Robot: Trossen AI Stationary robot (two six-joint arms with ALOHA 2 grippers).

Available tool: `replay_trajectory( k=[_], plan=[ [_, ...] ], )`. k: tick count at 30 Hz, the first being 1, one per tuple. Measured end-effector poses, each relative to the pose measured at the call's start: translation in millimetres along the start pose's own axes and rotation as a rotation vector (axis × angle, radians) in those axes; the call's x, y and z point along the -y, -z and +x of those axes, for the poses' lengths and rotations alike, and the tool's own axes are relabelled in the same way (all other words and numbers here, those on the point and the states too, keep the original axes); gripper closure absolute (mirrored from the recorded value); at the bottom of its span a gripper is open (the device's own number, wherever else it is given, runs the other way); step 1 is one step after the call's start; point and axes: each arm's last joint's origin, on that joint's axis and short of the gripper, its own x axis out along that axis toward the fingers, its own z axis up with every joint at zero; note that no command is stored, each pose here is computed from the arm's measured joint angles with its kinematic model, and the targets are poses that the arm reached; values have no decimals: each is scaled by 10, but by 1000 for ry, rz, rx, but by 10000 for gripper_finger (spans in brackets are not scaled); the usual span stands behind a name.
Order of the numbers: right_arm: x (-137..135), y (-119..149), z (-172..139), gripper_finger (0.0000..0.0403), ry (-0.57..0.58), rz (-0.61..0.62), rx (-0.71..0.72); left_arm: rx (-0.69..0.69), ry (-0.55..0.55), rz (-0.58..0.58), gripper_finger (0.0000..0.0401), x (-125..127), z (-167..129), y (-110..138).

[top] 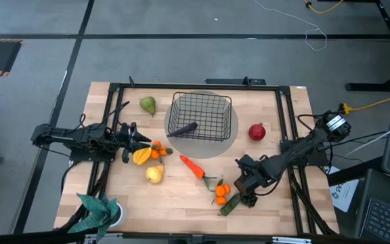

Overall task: Build produce basket
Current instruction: Put the black grapes into the black wire basket

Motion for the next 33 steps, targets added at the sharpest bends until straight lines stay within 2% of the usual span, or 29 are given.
replay_trajectory(
  k=[4, 11, 19, 27, 33],
  plan=[
    [-27, 70, -7, 212, -33, -13, -97, 0, 0, 0, 291, 0, 0, 0],
    [-145, 180, -34, 212, -143, -49, -85, 0, 0, 5, 291, 0, 0, 0],
    [-236, 285, -65, 212, -227, -77, -23, 0, -1, 146, 291, -1, 0, 0],
    [-297, 311, 120, 212, -172, -83, -41, 1, -1, 191, 291, 0, 0, 0],
    [-382, 345, 310, 214, -152, -91, -107, 1, -1, 252, 291, 0, 0, 0]
  ],
)
